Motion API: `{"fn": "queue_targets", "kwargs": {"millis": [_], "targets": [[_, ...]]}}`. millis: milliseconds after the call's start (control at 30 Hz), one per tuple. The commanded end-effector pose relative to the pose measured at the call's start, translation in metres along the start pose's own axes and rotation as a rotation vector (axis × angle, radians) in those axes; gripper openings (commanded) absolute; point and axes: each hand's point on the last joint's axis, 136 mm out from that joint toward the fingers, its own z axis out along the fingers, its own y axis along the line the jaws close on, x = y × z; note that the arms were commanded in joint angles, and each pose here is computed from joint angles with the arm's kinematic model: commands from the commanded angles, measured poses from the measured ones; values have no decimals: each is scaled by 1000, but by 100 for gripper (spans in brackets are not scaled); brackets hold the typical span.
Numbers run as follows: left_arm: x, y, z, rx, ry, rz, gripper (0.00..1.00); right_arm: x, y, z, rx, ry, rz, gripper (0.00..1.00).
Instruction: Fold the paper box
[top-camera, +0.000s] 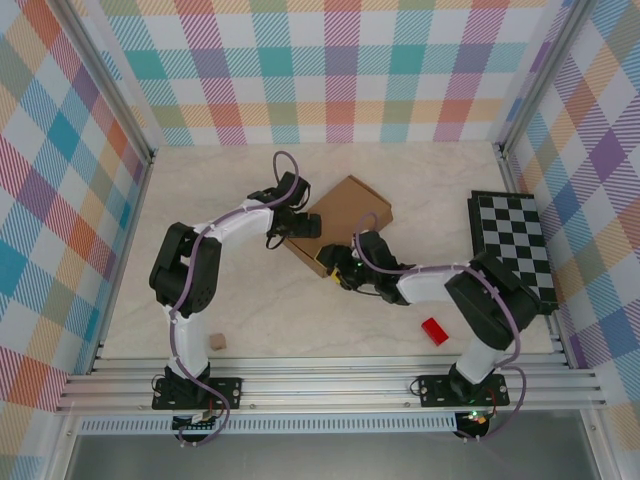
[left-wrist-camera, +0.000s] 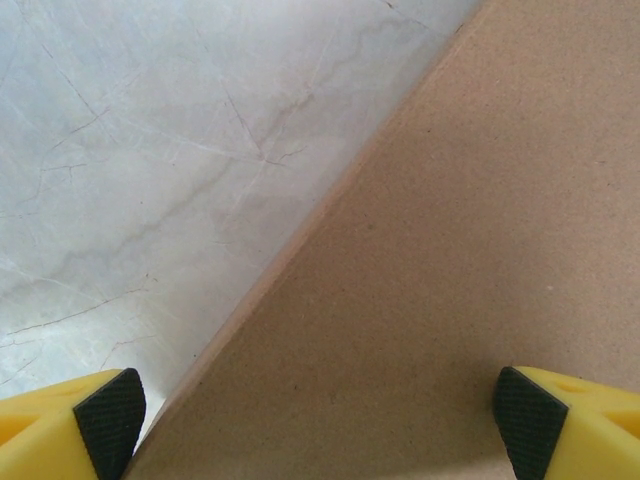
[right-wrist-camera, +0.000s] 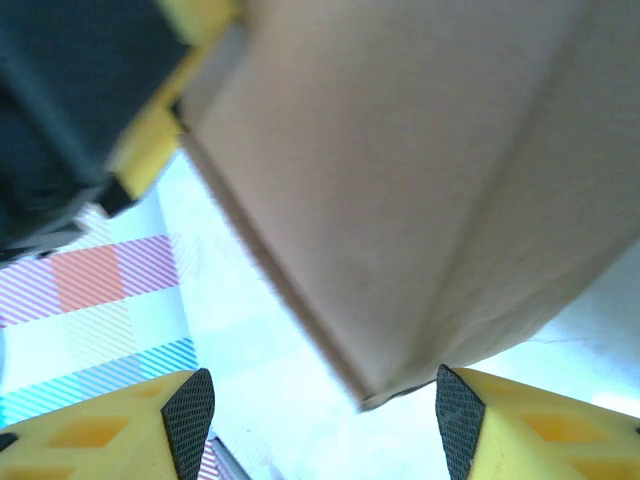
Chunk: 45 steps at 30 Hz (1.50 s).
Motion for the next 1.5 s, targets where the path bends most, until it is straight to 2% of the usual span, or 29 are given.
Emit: {"fn": "queue_targets", "kwargs": {"millis": [0, 100, 233, 333, 500, 600, 867, 967, 1100, 1267, 1467], "targets": [[66, 20, 22, -58, 260, 3, 92, -13, -6, -21, 26, -34, -39, 64], [65, 22, 20, -57, 259, 7, 92, -37, -10, -52, 87, -65, -74, 64], [64, 22, 18, -59, 257, 28, 92, -90, -9, -99, 223, -85, -203, 68], [62, 20, 13, -48, 254, 33, 92, -127, -12, -116, 285, -79, -252, 69], [45, 7, -8, 9, 208, 19, 92, -179, -25, -120, 294, -100, -237, 69], [27, -2, -28, 52, 174, 27, 94, -197, -29, -108, 277, -52, -260, 69], [-27, 0, -70, 141, 57, 41, 100, -214, -41, -80, 244, 60, -287, 69], [-52, -3, -62, 213, 35, 48, 100, -221, -42, -71, 227, 81, -281, 69], [-77, -22, -28, 294, 56, 120, 100, -226, -44, -61, 200, 92, -264, 69], [-104, -42, 5, 379, 52, 110, 99, -226, -51, -50, 173, 115, -228, 69], [-118, -62, 25, 454, 24, 98, 99, -227, -56, -43, 159, 119, -217, 69]]}}
